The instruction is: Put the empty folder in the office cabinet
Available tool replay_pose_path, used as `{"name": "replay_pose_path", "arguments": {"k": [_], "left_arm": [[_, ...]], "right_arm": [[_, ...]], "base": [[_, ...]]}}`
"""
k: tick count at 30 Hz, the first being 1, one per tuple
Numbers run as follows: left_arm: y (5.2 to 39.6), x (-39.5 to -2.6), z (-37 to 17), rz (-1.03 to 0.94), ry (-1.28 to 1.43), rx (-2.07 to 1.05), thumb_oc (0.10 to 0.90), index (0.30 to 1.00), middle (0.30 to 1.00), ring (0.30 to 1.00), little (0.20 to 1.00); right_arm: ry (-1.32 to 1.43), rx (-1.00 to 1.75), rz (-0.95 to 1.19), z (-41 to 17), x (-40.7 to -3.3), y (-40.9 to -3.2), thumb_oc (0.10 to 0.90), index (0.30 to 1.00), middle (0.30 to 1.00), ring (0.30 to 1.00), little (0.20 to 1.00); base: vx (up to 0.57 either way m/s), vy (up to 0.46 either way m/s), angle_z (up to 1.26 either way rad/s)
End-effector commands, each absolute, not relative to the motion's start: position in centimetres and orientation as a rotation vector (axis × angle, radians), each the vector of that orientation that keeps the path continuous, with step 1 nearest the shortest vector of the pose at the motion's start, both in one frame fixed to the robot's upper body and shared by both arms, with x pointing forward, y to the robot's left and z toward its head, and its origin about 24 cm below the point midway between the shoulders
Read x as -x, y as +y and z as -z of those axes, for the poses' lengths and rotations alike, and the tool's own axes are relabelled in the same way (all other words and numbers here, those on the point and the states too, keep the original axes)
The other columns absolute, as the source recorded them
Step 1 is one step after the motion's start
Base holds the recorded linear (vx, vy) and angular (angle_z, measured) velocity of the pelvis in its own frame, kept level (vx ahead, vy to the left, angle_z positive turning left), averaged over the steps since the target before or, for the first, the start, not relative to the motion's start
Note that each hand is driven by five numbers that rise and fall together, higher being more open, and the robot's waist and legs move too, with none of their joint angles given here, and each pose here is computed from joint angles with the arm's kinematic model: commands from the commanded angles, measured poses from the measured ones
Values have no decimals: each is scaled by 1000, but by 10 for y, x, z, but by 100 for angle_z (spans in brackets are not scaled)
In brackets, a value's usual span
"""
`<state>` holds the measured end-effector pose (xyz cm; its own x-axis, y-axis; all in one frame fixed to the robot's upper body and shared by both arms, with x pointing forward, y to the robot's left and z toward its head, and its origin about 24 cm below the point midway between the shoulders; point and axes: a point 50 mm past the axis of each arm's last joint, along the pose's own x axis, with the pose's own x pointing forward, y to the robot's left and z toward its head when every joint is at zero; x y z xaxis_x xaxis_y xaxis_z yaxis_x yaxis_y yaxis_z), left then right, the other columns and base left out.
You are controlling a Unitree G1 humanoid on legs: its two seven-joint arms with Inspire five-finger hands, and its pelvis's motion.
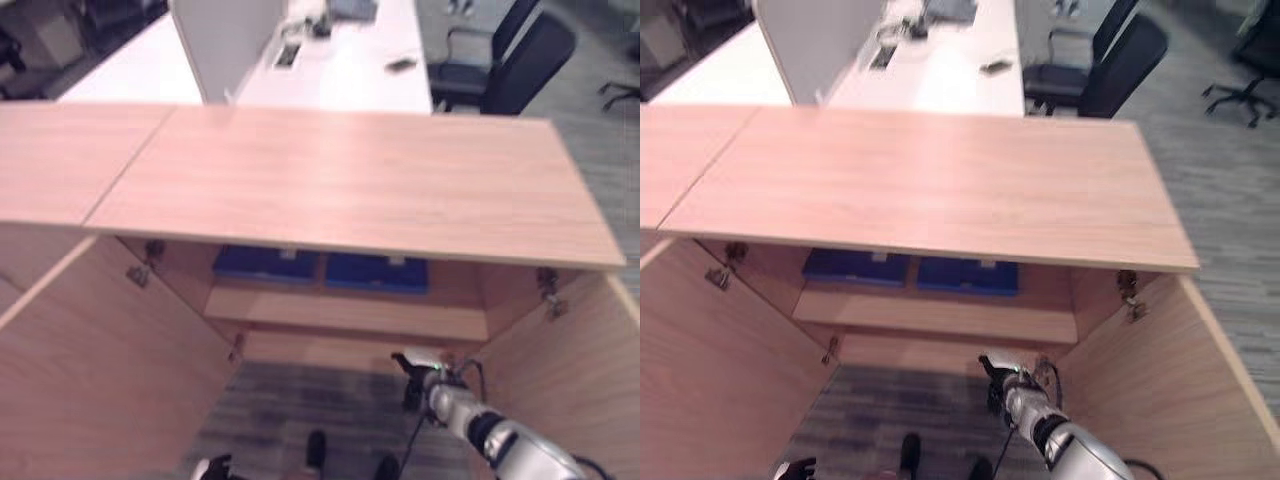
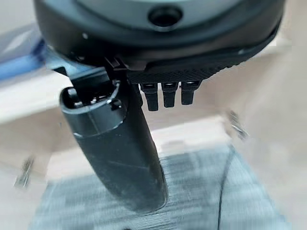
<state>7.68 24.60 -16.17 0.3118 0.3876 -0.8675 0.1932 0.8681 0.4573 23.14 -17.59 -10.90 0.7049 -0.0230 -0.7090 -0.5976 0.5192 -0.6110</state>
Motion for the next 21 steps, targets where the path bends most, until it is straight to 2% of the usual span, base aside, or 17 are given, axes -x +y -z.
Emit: {"name": "replay_pose_path", "arguments": {"k": [1, 3, 4, 5, 7, 10, 11, 14, 16, 21], "left_arm": [[231, -103, 160, -12, 1210, -618, 800, 900, 900, 900, 900], [225, -107, 161, 6, 1194, -614, 800, 900, 900, 900, 900], [213, -121, 159, 57, 1139, -621, 800, 900, 900, 900, 900], [213, -121, 159, 58, 1139, -621, 800, 900, 900, 900, 900], [200, -140, 155, 90, 1067, -627, 800, 900, 900, 900, 900], [194, -148, 152, 79, 1034, -606, 800, 900, 900, 900, 900], [184, -152, 152, 102, 1010, -599, 800, 900, 900, 900, 900], [178, -146, 154, 150, 1016, -609, 800, 900, 900, 900, 900], [178, -143, 156, 160, 1026, -617, 800, 900, 900, 900, 900], [192, -117, 163, 147, 1133, -634, 800, 900, 900, 900, 900]], "right_arm": [[568, 731, -251, 75, -270, -170, 800, 900, 900, 900, 900], [577, 693, -229, 78, -263, -174, 800, 900, 900, 900, 900], [631, 593, -180, 89, -243, -186, 800, 900, 900, 900, 900], [631, 593, -179, 89, -243, -186, 800, 900, 900, 900, 900], [716, 516, -107, 104, -216, -198, 800, 900, 900, 900, 900], [767, 515, -92, 112, -205, -203, 800, 900, 900, 900, 900], [835, 498, -63, 121, -189, -209, 800, 900, 900, 900, 900], [972, 463, 26, 137, -157, -226, 800, 900, 900, 900, 900], [1004, 454, 45, 140, -151, -229, 800, 900, 900, 900, 900], [1158, 333, 210, 153, -116, -245, 800, 900, 900, 900, 900]], "base": [[98, 86, -35], [53, 50, -39], [46, 41, -39], [57, 77, -24], [4, 68, -10], [-36, 59, -29], [-15, 131, -68], [42, 131, -58], [-3, 138, -5], [-73, 204, -36]]}}
